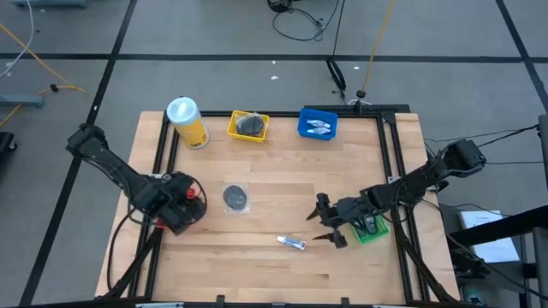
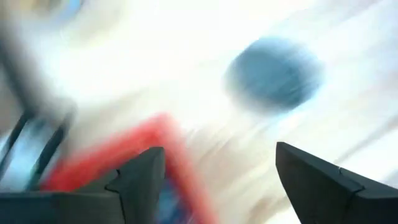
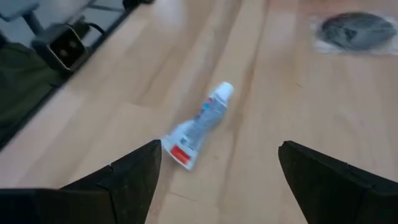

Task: Pick & Place Travel size toiletries
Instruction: Put the purple toothpaste into the blue bin

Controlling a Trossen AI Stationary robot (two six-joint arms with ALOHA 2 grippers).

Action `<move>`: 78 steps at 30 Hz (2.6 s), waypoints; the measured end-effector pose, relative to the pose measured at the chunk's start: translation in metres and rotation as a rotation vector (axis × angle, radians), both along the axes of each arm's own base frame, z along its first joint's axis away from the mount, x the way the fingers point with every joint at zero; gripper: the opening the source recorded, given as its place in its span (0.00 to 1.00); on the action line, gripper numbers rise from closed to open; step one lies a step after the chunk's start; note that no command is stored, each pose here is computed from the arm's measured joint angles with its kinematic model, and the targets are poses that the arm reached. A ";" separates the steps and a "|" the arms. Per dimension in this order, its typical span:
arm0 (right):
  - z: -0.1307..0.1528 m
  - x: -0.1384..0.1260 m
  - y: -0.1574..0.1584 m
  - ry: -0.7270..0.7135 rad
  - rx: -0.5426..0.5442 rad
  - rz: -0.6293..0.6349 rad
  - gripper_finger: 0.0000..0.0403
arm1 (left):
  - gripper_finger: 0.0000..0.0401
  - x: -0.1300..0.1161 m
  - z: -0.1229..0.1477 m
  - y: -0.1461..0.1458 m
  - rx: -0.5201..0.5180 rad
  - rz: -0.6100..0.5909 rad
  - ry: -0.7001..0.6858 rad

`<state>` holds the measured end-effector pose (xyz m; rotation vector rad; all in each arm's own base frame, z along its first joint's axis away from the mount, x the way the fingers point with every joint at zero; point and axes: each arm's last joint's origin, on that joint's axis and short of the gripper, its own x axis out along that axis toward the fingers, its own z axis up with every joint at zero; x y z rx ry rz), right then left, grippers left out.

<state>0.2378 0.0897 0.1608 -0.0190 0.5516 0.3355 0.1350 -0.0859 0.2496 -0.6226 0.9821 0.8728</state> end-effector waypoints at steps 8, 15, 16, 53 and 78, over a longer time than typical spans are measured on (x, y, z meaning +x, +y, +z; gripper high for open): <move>-0.014 0.009 0.022 -0.073 0.030 -0.027 0.78 | 0.72 0.050 0.008 -0.025 0.417 -0.412 -0.417; -0.043 0.033 0.028 0.000 -0.007 -0.121 0.78 | 0.68 0.093 -0.010 -0.031 0.574 -0.495 -0.463; -0.046 0.037 0.030 0.010 -0.013 -0.120 0.78 | 0.68 0.099 -0.015 -0.030 0.586 -0.492 -0.461; -0.020 0.051 -0.009 0.124 -0.133 -0.316 0.01 | 0.64 0.164 -0.094 -0.020 0.521 -0.515 -0.381; 0.025 -0.003 -0.310 0.424 -0.415 -0.777 0.04 | 0.64 0.148 -0.093 -0.017 0.498 -0.451 -0.290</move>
